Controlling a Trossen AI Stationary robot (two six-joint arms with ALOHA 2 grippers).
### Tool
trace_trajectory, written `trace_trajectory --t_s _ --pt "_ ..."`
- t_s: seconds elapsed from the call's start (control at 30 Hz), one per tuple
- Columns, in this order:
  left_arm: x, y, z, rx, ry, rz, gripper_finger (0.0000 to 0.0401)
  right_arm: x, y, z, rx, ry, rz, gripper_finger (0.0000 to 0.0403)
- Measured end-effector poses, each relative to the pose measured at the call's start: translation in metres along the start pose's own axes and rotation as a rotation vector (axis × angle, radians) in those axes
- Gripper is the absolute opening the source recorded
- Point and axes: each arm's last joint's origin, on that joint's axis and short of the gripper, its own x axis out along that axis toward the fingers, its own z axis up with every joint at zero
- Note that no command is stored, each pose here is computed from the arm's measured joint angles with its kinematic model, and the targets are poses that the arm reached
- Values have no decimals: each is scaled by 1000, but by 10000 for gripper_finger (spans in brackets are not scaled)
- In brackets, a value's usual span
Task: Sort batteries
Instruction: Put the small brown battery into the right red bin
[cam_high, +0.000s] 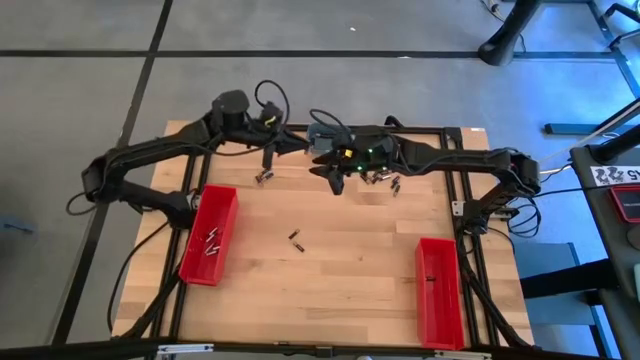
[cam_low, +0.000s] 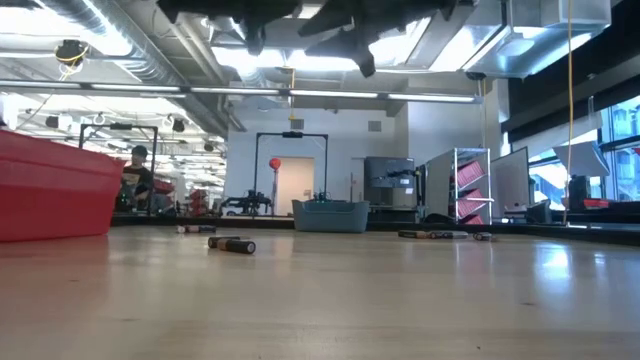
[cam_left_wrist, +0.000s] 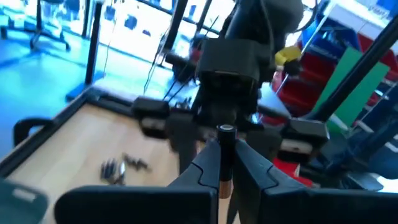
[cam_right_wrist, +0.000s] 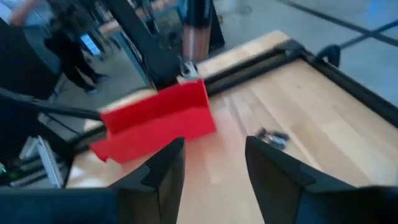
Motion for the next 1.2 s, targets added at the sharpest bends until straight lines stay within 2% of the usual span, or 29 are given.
trace_trajectory --t_s 0.27,0.43,0.57,0.7,0.77,0.87,1.0,1.2 --pt "14 -15 -3 7 -25 -32 14 -1 10 17 -8 -194 58 170" --pt "17 -19 -4 9 -24 -32 16 -2 12 21 -14 -229 82 165" --pt "17 -19 -5 6 -20 -29 16 -2 12 20 -12 -226 82 122" --pt "17 -19 -5 -5 -21 -29 17 -7 13 21 7 -217 80 40" --pt "17 -19 -4 -1 -31 -28 18 -12 14 23 8 -218 73 27" --pt "18 -19 -5 0 -19 -23 38 -20 14 22 32 -178 18 33" --pt "16 -18 -6 -3 -4 -19 90 -43 12 21 93 -108 -100 33" --pt "15 -12 -14 -50 72 19 139 -81 27 -3 195 165 -170 29"
